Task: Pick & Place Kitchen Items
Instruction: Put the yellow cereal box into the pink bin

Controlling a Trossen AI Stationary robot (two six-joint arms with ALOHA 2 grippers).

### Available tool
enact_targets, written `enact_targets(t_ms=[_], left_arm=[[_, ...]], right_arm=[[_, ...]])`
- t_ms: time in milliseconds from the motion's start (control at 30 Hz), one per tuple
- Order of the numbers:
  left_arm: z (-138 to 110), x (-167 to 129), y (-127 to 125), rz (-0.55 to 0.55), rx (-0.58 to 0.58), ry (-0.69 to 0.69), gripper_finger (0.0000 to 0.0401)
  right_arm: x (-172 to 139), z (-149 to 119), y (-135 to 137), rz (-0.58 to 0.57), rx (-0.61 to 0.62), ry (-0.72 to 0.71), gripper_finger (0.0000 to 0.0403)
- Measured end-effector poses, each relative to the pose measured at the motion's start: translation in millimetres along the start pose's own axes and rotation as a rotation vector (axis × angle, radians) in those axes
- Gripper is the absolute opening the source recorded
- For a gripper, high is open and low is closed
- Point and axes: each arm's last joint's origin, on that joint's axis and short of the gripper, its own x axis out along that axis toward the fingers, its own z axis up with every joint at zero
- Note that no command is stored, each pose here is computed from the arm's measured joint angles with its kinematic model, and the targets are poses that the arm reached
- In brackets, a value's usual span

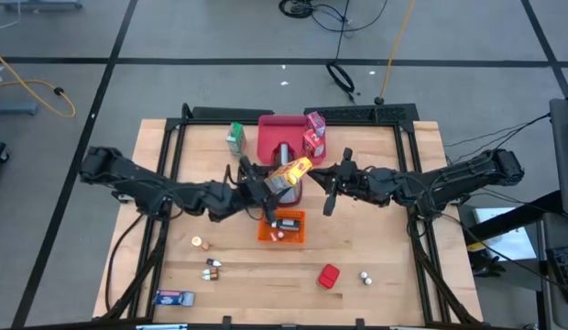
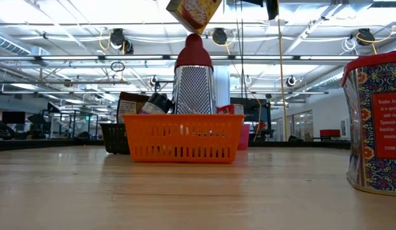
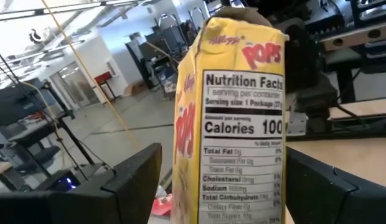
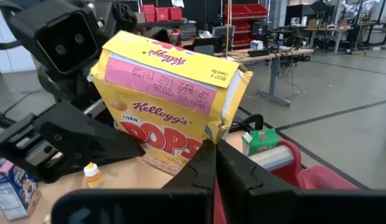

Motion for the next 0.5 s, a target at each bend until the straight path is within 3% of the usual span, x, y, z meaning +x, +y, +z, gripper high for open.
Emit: enact_targets(t_ms=[233, 500], left_arm=[[2.2, 1.0, 1.2, 0.05, -0.019, 0.012, 0.0279], [1.9, 1.0, 0.9, 0.049, -0.017, 0.013, 0.0147]], right_arm=[[0.0, -1.4, -0.1, -0.001, -0.007, 0.013, 0.0], [0.0, -2.2, -0.3, -0.003, -0.011, 0.02, 0.0]])
